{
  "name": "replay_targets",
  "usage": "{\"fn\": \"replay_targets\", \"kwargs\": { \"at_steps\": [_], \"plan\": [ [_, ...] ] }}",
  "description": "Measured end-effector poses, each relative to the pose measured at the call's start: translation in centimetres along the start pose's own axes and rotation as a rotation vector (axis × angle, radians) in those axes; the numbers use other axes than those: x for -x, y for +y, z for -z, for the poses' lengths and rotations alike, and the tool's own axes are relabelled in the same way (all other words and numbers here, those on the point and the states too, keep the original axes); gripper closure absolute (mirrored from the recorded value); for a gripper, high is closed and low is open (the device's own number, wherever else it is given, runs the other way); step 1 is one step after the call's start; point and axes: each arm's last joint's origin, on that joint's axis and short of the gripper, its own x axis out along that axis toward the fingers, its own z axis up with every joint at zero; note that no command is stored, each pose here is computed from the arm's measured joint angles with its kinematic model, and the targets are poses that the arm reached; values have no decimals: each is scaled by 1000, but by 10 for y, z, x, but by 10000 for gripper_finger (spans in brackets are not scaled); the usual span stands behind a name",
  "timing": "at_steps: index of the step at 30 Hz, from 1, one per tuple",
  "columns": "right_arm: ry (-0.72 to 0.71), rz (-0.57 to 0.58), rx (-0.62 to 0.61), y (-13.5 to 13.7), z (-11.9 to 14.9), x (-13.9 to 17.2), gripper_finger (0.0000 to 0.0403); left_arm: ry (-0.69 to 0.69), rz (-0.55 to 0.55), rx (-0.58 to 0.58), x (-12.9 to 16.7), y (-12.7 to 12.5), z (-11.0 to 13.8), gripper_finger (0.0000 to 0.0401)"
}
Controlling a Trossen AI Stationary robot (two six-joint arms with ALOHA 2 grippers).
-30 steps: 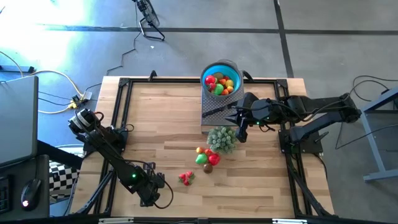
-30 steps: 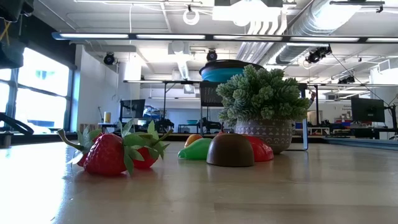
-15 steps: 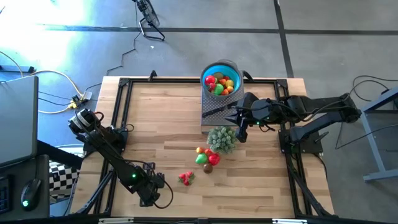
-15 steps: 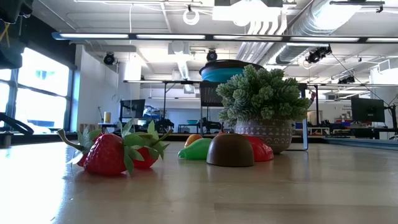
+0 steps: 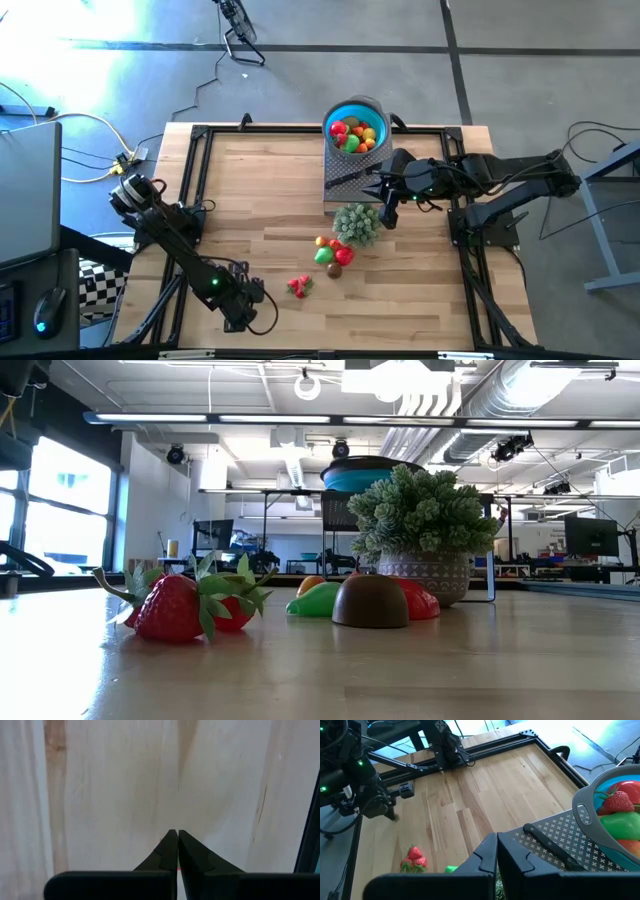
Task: Pick & Place Fruit
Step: Put the red strawberry into the blue strainer bowl
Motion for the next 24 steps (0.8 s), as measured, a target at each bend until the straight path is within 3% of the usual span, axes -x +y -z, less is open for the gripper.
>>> {"fn": "replay_targets", "kwargs": {
  "at_steps": [6, 13, 18, 24],
  "plan": [
    [-1, 0, 0, -1, 0, 2, 398, -30, -1, -18, 18, 14, -9, 401],
    [19, -10, 12, 1, 4, 10, 398, -104, -66, -30, 53, 54, -25, 401],
    [24, -24, 23, 2, 6, 17, 398, -228, -97, -14, 82, 87, -40, 401],
    [26, -24, 28, 3, 8, 21, 398, -473, -121, 47, 119, 128, -59, 401]
  ]
}}
